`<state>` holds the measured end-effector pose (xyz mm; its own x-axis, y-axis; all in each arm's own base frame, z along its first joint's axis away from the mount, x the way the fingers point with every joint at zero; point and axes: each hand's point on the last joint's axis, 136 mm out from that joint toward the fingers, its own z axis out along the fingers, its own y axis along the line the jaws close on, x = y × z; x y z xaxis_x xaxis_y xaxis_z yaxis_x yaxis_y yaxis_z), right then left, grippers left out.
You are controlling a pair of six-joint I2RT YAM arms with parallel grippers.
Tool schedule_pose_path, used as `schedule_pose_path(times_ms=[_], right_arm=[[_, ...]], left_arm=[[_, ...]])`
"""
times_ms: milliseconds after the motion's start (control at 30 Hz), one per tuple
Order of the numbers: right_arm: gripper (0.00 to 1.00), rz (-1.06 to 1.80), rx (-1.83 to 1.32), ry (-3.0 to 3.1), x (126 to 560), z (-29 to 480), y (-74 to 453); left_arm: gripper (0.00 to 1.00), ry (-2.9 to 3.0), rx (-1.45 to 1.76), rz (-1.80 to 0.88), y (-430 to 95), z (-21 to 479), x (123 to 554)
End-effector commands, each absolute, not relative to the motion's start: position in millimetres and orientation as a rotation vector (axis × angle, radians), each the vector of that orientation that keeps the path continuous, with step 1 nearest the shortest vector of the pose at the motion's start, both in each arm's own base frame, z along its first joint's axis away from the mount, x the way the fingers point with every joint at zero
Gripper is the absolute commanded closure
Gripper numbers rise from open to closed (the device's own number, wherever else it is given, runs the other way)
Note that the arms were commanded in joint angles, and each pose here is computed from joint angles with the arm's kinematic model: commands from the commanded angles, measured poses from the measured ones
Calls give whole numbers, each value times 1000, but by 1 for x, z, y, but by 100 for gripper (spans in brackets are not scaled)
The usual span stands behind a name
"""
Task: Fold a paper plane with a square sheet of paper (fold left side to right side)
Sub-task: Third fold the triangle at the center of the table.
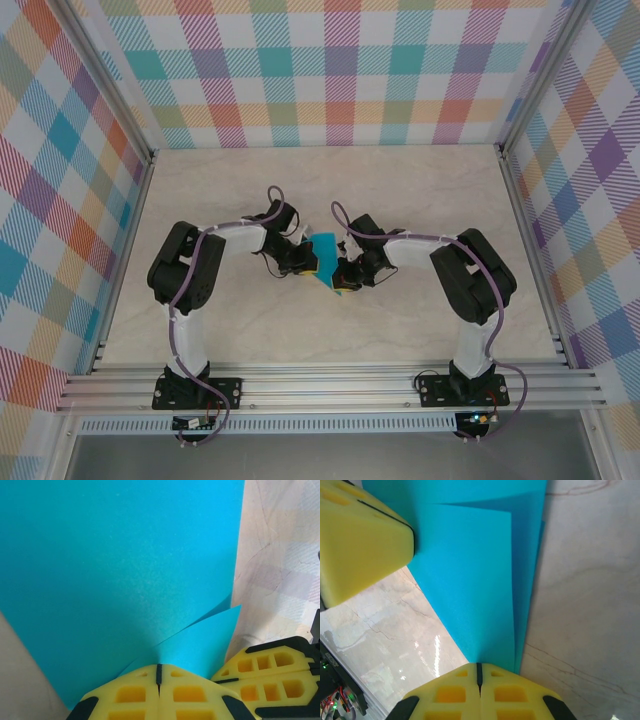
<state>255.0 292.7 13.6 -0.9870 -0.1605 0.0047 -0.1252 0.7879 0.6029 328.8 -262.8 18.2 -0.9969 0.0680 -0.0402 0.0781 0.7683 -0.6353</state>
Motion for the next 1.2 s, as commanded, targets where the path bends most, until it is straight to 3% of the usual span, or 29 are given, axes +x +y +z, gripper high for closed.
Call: schedule_pose_path(times_ms=[0,367,467,633,733,933,1167], right_arm=[[100,-664,140,-2834,211,-28,252],[100,-742,170,-2808,208,-20,260],[100,-835,212,-2822,216,-8,270],[89,-991,304,-2898,236,24,285],[82,-1054,363,-2959,248,45,289],[65,-1074,451,-3054,267,67,285],[64,-1080,510,-3096,278,76,289]], left_arm=[[100,2947,-38,-700,-199,-15,371],[94,2873,-18,-760,-195,22,384],[83,2821,-2,-763,-192,50,382],[54,2759,-27,-829,-192,84,365],[48,2745,-73,-927,-197,88,351],[42,2716,-165,-1097,-212,78,332],[42,2714,-182,-1216,-236,66,333]])
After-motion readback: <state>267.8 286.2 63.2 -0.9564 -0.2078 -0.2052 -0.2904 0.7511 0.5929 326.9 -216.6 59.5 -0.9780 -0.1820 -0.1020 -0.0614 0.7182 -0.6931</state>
